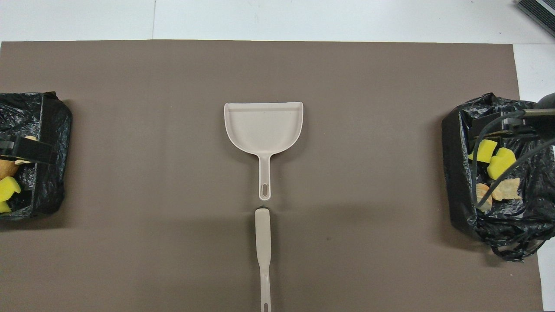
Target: Sweep and dump trash in bin
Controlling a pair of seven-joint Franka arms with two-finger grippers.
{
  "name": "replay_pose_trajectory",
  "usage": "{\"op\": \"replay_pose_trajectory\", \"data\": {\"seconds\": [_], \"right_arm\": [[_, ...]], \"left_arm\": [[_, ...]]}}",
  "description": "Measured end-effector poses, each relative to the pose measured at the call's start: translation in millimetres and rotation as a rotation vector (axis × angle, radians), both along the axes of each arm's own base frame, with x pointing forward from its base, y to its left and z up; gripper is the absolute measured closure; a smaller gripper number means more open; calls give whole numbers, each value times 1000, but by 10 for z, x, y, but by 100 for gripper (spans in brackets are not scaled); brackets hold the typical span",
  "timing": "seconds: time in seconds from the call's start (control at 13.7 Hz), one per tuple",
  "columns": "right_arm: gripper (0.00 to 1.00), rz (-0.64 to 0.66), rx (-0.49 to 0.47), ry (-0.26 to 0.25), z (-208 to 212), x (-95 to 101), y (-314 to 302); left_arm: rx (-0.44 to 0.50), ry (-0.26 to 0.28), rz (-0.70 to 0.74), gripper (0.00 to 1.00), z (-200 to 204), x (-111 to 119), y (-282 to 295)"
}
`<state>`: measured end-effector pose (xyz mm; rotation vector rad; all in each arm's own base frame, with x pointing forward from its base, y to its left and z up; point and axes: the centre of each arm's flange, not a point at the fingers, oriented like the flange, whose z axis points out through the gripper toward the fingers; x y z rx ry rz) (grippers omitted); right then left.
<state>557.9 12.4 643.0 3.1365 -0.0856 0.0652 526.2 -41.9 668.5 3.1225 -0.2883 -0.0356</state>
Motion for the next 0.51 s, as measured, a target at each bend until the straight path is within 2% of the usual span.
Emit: {"op": "replay_pose_trajectory", "data": {"seconds": [0.51], "right_arm": [[0,-4,-1,0,1,-1,-18]], "left_arm": [[0,-25,2,0,133,-84,13]]}}
